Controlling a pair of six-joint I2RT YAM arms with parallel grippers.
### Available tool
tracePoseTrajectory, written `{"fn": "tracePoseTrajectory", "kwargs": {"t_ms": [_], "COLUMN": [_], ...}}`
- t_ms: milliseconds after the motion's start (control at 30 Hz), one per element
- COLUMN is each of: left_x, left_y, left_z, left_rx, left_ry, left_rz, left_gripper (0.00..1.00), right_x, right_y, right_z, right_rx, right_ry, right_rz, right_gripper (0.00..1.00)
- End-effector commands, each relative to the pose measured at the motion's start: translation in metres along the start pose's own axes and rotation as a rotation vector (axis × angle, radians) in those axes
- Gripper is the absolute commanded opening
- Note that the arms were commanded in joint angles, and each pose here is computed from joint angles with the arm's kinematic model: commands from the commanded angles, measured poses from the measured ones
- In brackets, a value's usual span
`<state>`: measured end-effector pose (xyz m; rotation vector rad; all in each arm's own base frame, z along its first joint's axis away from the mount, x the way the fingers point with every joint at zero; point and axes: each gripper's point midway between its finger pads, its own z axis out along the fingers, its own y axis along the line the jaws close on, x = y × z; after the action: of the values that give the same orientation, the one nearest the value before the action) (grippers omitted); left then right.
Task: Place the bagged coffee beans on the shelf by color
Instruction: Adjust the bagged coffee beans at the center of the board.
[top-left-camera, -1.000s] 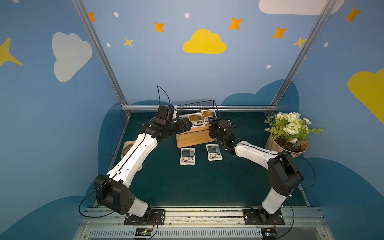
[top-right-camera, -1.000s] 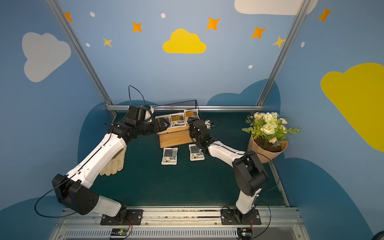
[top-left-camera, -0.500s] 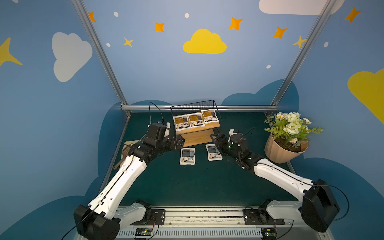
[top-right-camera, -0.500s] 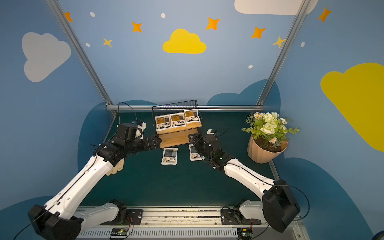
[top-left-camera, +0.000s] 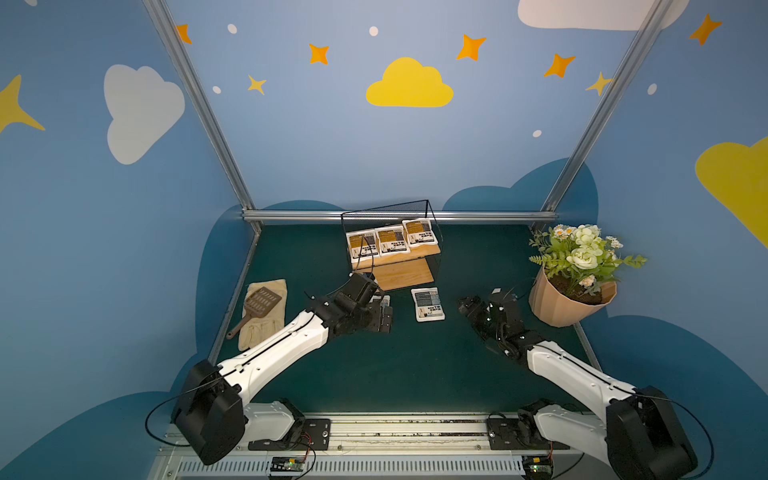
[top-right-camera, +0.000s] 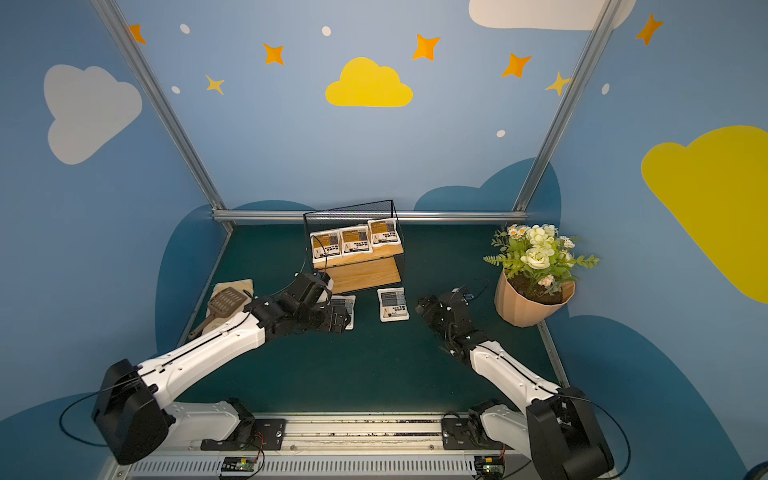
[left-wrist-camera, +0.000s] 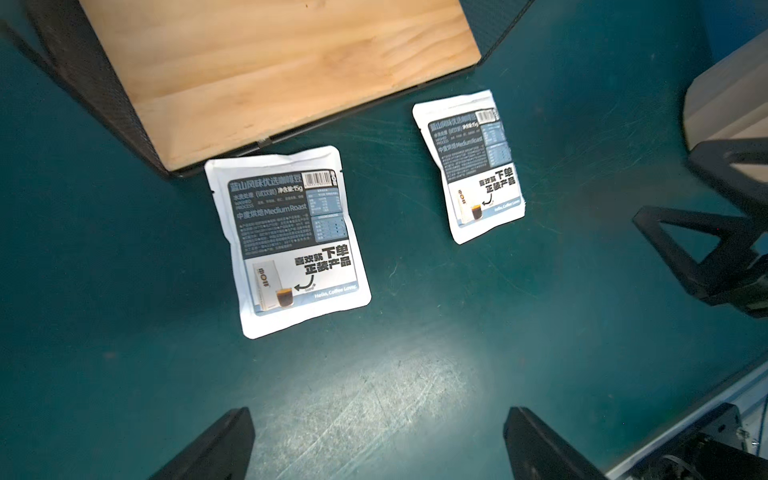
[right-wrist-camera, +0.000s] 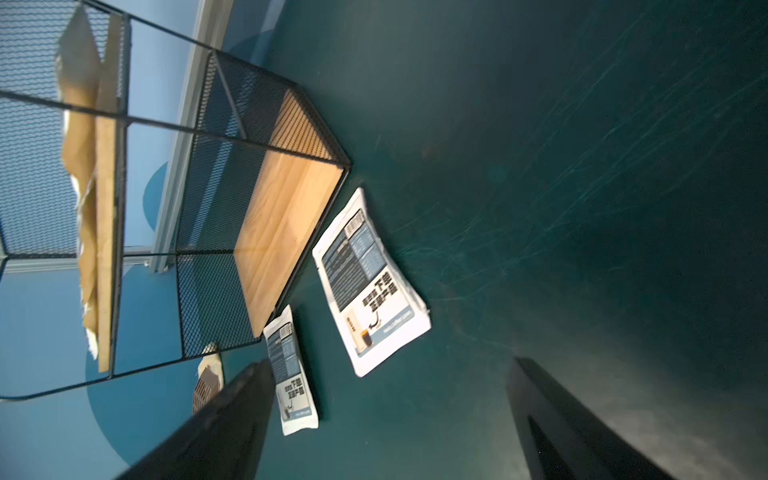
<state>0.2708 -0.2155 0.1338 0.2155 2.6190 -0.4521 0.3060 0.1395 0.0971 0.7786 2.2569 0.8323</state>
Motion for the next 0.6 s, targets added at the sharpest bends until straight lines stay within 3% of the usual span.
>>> {"fn": "tracePoseTrajectory", "kwargs": {"t_ms": [0, 100, 167, 400, 567], "left_x": [-0.003, 0.004, 0.007, 0.013, 0.016], "left_y": [0.013, 0.027, 0.034, 0.063, 0.065], "left_z": [0.013, 0.023, 0.031, 0.053, 0.073], "left_rx": [-0.080, -0.148, -0.160, -0.176, -0.166], "left_ry": [-0.007, 0.011, 0.021, 0.046, 0.060], "left_rz": [-0.037, -0.084, -0.106, -0.204, -0.195], "left_gripper": [1.00, 1.00, 1.00, 1.00, 1.00], "right_x": [0.016, 0.035, 0.044, 0.063, 0.077], "right_y": [0.000, 0.018, 0.022, 0.035, 0.043], "right_z": [0.004, 0.005, 0.005, -0.007, -0.014], "right_rx": [-0.012, -0.093, -0.117, -0.173, -0.193], "right_ry": [0.146, 0.276, 0.310, 0.323, 0.345], "right_rz": [-0.023, -0.144, -0.142, -0.122, -0.129], "right_gripper": [0.92, 0.91, 0.89, 0.89, 0.89]}}
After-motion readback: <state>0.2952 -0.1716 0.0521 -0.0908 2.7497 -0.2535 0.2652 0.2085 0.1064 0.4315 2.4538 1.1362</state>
